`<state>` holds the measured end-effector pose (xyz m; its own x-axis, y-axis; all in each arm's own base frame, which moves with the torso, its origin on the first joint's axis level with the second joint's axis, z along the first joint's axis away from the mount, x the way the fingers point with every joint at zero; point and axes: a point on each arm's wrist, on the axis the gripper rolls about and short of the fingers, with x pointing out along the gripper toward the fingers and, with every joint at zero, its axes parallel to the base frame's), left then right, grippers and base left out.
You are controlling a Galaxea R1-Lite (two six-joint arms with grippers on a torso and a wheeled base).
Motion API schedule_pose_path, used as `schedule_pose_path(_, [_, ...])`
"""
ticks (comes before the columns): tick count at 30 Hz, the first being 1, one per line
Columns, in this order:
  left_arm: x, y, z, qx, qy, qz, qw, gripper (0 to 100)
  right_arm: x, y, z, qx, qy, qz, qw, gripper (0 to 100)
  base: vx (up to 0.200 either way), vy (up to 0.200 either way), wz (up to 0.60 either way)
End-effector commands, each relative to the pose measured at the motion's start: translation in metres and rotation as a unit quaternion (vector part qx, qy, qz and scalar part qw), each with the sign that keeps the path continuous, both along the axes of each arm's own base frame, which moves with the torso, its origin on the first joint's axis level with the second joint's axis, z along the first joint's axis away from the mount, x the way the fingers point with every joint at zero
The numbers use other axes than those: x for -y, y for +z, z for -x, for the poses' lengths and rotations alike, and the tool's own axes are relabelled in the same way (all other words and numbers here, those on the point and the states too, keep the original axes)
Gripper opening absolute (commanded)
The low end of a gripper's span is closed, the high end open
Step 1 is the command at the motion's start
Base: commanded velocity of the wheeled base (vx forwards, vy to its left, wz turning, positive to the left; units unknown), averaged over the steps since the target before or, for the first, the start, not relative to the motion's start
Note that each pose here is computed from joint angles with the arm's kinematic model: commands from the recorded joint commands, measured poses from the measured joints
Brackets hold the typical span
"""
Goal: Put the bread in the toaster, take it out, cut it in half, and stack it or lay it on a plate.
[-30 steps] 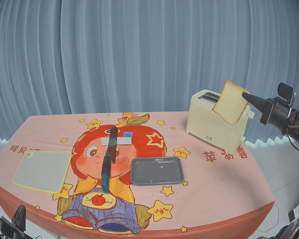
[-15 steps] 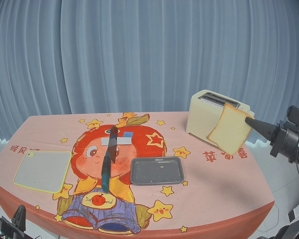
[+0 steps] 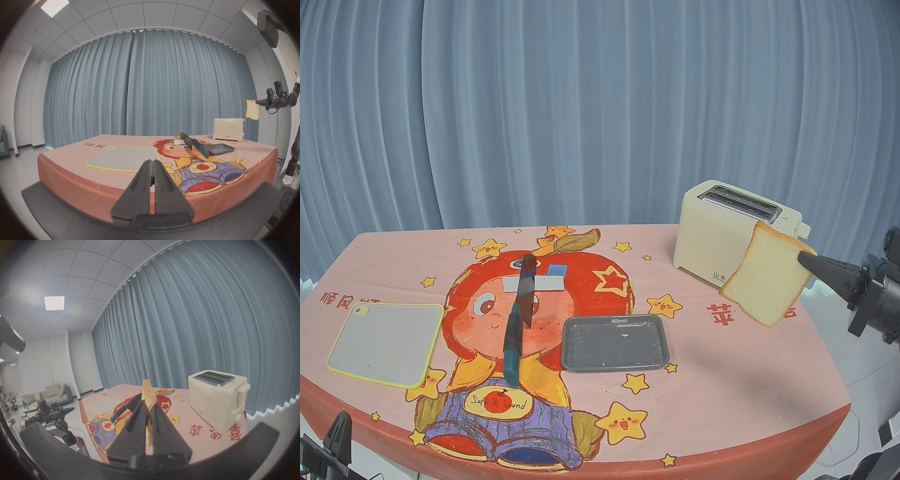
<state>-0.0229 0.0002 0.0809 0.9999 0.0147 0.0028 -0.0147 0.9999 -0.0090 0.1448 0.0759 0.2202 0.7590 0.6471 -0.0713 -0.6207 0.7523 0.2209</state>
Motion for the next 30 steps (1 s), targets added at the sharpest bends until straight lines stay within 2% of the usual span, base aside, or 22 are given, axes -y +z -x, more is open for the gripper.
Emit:
schedule_pose_path(1, [-0.0001,-0.0051,-0.0001,0.0,0.002,0.0,1.0,0,0.0001,0.0001,0.0008,0.003,0.0,0.003,1.0,0,0.0,0.0,0.0])
schedule_pose_path(9, [-0.0001,-0.0052,-0.0001,-0.001,0.002,0.001,1.0,0,0.0014,0.0016,0.0033,0.019,0.0,0.013,0.9997,0,0.0,0.0,0.0])
schedule_pose_path(17, [0.0,-0.0052,-0.0001,-0.001,0.0,0.0,1.0,0,0.0039,0.0055,0.0086,0.031,0.0,0.009,0.9995,0,0.0,0.0,0.0])
schedule_pose_path(30, [0.0,-0.0052,-0.0001,-0.001,0.0,0.0,1.0,0,0.0034,0.0042,0.0091,0.03,0.002,0.011,0.9995,0,0.0,0.2,0.0])
